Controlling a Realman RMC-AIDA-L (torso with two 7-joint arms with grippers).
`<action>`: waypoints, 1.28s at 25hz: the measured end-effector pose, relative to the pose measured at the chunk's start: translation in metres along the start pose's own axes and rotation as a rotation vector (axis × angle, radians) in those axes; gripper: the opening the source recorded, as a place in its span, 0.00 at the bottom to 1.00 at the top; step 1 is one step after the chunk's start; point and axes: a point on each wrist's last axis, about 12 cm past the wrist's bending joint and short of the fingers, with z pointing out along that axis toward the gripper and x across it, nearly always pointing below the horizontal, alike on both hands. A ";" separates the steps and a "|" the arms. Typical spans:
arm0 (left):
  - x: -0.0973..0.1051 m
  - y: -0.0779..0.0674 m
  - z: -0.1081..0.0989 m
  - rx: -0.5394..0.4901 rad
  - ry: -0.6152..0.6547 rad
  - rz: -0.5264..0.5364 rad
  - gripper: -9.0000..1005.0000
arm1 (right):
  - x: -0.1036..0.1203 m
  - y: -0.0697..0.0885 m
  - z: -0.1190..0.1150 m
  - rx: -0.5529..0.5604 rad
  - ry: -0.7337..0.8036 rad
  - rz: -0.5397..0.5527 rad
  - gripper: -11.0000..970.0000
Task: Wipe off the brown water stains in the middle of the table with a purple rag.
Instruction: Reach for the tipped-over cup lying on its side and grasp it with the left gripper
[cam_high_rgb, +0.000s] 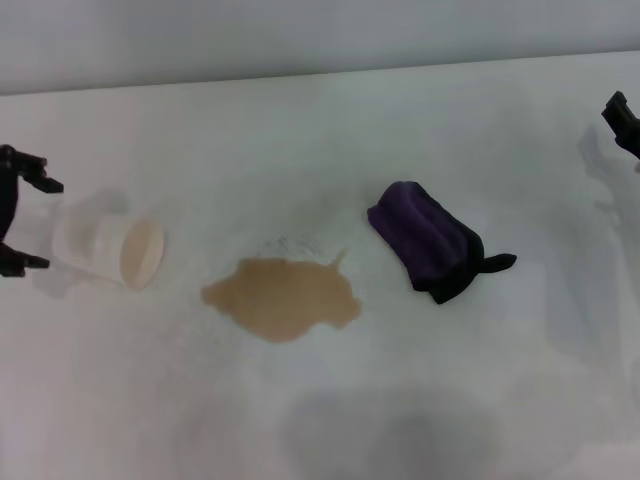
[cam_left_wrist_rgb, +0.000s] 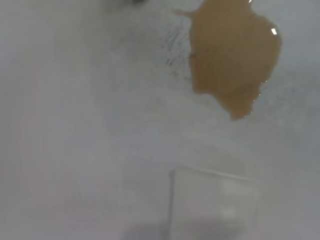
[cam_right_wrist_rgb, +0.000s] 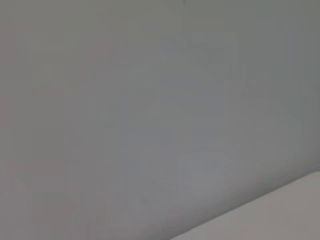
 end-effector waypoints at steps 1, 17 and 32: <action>0.001 -0.001 0.004 -0.003 -0.002 -0.002 0.88 | 0.000 0.000 0.000 0.000 0.001 0.001 0.89; 0.019 -0.015 0.054 -0.100 -0.043 0.021 0.88 | 0.006 0.001 -0.003 0.001 0.021 0.012 0.89; 0.012 -0.021 0.066 -0.108 -0.099 0.046 0.88 | 0.009 0.004 -0.004 -0.003 0.031 0.019 0.89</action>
